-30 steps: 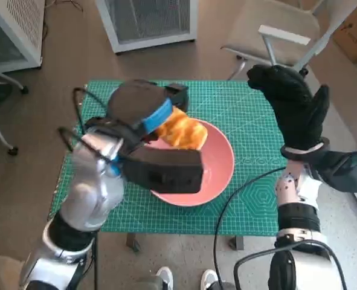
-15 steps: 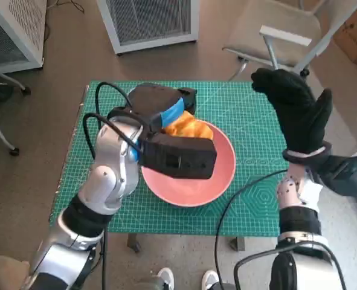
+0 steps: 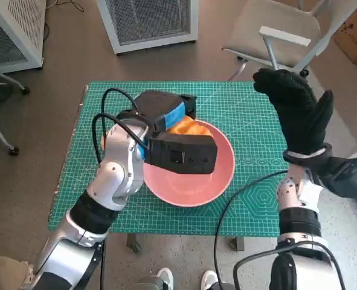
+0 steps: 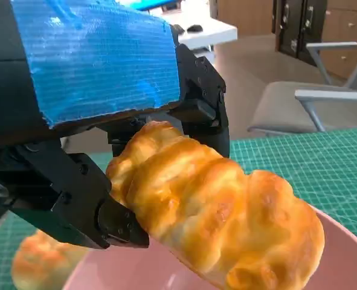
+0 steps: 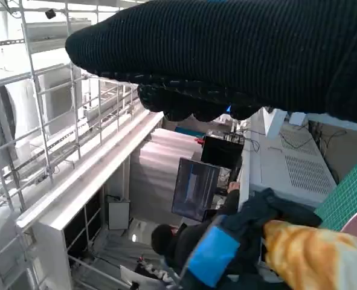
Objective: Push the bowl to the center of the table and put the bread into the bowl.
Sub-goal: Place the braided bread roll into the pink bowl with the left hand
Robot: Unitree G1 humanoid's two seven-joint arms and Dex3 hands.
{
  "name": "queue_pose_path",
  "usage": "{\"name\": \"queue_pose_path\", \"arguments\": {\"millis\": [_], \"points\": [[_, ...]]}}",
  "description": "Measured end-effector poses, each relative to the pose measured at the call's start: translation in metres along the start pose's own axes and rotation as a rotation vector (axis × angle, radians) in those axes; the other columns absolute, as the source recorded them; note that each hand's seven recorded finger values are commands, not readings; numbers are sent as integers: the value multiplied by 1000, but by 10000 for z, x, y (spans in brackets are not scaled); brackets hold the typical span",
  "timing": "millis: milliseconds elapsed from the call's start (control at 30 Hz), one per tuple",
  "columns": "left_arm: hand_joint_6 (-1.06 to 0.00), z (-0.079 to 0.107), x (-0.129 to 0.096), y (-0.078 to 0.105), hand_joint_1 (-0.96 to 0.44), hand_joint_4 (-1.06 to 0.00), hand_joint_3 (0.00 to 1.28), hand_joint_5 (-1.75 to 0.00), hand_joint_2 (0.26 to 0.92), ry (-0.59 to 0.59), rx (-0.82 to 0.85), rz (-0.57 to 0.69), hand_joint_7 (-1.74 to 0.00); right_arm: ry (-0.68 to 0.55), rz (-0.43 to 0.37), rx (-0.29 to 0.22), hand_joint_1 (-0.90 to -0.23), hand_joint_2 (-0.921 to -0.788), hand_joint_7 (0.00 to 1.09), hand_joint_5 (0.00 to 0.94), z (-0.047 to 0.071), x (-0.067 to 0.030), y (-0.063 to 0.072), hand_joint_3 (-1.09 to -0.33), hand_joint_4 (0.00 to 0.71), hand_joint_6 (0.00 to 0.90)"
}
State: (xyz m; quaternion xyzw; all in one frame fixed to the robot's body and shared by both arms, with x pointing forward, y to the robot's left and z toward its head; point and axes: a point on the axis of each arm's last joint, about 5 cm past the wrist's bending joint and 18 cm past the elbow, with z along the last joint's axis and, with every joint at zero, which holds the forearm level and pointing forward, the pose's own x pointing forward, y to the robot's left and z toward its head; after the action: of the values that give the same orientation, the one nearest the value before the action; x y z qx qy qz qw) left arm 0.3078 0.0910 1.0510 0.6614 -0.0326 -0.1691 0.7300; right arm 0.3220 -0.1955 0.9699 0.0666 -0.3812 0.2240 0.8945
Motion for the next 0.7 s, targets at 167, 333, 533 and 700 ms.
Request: {"name": "queue_pose_path", "arguments": {"millis": [167, 333, 533, 700], "points": [[-177, -30, 5, -8, -92, -55, 87, -39, 746, 39, -54, -94, -395, 1, 1, -4, -598, -921, 177, 4, 6, 0, -9, -579, 159, 217], [-131, -15, -36, 34, -126, -15, 57, -7, 722, 53, -111, -91, -293, 4, 0, -1, -603, -921, 177, 4, 2, -4, -9, -578, 160, 218], [-111, 8, -79, 70, -136, -1, 42, 0, 708, 41, -128, -66, -258, 5, 1, 0, -607, -921, 176, 3, -1, -2, -7, -578, 159, 219], [-99, 9, -97, 69, -158, 1, 33, 1, 697, 34, -130, -68, -242, 8, 1, 2, -608, -921, 175, 1, -5, -5, -6, -577, 157, 219]]}}
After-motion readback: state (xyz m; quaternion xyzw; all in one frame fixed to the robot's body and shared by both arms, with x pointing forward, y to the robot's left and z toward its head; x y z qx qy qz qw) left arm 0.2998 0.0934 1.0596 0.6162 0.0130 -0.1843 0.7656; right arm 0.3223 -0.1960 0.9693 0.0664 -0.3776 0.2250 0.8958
